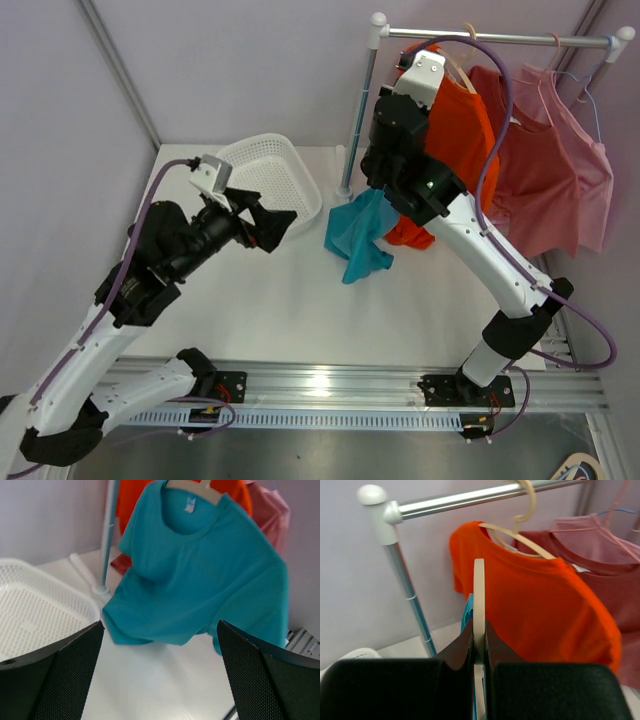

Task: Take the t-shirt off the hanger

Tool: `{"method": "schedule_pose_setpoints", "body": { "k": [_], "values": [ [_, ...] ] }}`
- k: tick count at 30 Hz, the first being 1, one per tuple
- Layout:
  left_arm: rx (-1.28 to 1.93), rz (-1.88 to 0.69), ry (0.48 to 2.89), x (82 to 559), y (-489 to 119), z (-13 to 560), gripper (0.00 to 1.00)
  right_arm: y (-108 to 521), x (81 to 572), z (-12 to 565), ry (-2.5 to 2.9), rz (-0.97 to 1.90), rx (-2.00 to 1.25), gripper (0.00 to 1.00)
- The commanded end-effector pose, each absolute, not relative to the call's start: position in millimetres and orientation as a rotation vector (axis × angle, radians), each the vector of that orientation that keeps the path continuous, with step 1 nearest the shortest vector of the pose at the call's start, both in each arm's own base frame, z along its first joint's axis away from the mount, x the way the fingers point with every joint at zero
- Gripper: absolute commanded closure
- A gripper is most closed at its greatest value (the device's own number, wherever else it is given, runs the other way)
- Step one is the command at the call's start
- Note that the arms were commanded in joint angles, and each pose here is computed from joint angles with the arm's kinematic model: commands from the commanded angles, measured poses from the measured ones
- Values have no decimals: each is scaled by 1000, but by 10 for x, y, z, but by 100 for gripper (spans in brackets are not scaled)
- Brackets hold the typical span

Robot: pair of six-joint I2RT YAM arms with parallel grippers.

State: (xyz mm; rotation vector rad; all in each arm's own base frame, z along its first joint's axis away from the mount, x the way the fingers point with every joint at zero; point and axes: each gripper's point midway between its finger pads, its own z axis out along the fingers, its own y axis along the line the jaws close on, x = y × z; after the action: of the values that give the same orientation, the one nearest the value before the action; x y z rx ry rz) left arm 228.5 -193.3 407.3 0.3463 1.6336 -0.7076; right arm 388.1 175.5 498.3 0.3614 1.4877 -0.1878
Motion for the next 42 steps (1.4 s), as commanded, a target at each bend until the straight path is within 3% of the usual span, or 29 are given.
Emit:
{"method": "schedule_pose_setpoints", "body": {
  "k": [1, 3, 14, 22, 26, 27, 30, 31, 32, 37, 42],
  "values": [
    [434, -657, 1550, 2205, -2051, 4057, 0, 1313, 3552, 5146, 1415, -304, 630, 100],
    [514, -692, 1450, 2073, -2233, 4131, 1, 1316, 3518, 5129, 1421, -336, 638, 100],
    [833, -820, 1416, 1588, -2811, 3885, 1, 1463, 3647, 5086, 1434, -375, 607, 100],
    [913, -867, 1374, 1514, -3043, 3823, 1, 1553, 3696, 5067, 1441, -372, 585, 100],
    [933, -805, 1483, 1679, -3201, 3617, 0, 1566, 3667, 5086, 1443, -354, 574, 100],
    [924, -793, 1504, 1727, -3240, 3608, 3, 1565, 3658, 5097, 1441, -347, 576, 100],
    [863, -705, 1630, 1968, -3340, 3419, 57, 1572, 3619, 5130, 1444, -334, 565, 100],
    [826, -665, 1655, 2055, -3339, 3451, 92, 1585, 3620, 5137, 1443, -322, 562, 100],
    [807, -642, 1710, 2135, -3417, 3368, 99, 1566, 3602, 5146, 1446, -322, 553, 100],
    [822, -621, 1693, 2054, -3488, 3423, 99, 1502, 3633, 5170, 1444, -281, 537, 100],
    [885, -723, 1564, 1539, -3410, 3699, 99, 1297, 3880, 5039, 1481, -250, 508, 100]
  ]
}}
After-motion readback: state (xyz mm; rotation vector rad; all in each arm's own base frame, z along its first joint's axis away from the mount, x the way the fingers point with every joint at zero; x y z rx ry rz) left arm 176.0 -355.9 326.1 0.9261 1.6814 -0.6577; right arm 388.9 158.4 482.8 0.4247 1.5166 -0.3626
